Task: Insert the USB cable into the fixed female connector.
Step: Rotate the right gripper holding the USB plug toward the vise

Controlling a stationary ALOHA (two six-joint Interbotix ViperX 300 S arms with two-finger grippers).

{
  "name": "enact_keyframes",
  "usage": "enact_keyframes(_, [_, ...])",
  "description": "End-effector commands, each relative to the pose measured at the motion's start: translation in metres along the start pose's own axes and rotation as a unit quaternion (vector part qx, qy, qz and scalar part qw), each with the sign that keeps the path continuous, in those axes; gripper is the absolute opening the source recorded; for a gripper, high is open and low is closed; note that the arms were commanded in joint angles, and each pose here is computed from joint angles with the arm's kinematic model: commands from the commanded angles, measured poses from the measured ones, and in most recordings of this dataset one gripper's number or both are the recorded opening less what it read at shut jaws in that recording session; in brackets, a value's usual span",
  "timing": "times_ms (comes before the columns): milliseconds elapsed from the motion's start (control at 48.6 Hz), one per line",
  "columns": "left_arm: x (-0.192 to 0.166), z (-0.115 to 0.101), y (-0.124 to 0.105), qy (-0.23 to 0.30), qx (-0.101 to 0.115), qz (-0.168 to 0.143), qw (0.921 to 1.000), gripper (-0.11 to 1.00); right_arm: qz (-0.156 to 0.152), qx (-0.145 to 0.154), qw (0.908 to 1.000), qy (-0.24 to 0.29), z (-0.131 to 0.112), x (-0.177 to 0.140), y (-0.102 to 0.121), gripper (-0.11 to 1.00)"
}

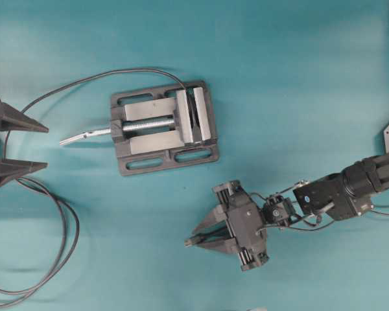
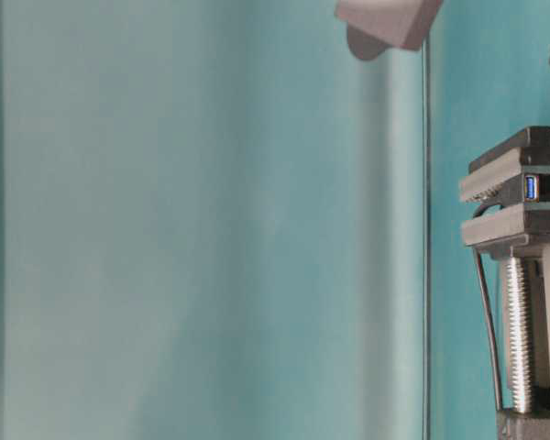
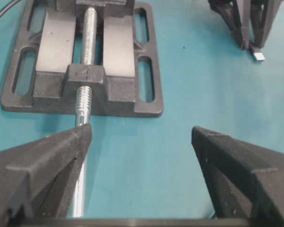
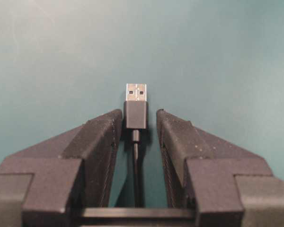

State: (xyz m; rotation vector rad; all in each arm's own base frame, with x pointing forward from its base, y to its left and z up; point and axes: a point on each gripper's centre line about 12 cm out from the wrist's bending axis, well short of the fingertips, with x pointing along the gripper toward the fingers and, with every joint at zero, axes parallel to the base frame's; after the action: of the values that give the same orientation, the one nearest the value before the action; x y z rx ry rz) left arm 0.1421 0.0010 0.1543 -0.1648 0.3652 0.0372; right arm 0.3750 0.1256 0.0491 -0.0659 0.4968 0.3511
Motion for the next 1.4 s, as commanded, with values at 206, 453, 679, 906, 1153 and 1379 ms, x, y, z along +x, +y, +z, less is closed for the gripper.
enact_keyframes(206, [0.000, 0.000, 0.001, -0.020, -0.007, 0.000, 0.9998, 0.99, 0.008, 0.003, 1.0000, -0.004, 0.003, -0.001, 0.006, 0.35])
enact_keyframes(453, [0.000, -0.004, 0.002, -0.032, -0.004, 0.000, 0.9995, 0.99, 0.020, -0.012, 0.9997, 0.002, -0.003, 0.006, 0.017, 0.21])
enact_keyframes(679, [0.000, -0.004, 0.002, -0.033, -0.004, 0.000, 0.9994, 0.99, 0.025, -0.025, 0.9994, -0.002, -0.001, 0.007, 0.019, 0.21])
enact_keyframes(906, [0.000, -0.006, 0.003, -0.037, -0.004, 0.000, 0.9993, 0.99, 0.024, -0.024, 0.9993, -0.014, 0.008, 0.012, 0.019, 0.21])
enact_keyframes(1153, [0.000, -0.006, 0.003, -0.037, -0.004, 0.000, 0.9993, 0.99, 0.008, -0.002, 0.9995, -0.031, 0.020, 0.018, 0.014, 0.21])
enact_keyframes(1379, [0.000, -0.006, 0.003, -0.036, -0.004, 0.000, 0.9993, 0.99, -0.038, 0.049, 0.9963, -0.059, 0.025, 0.016, -0.003, 0.21])
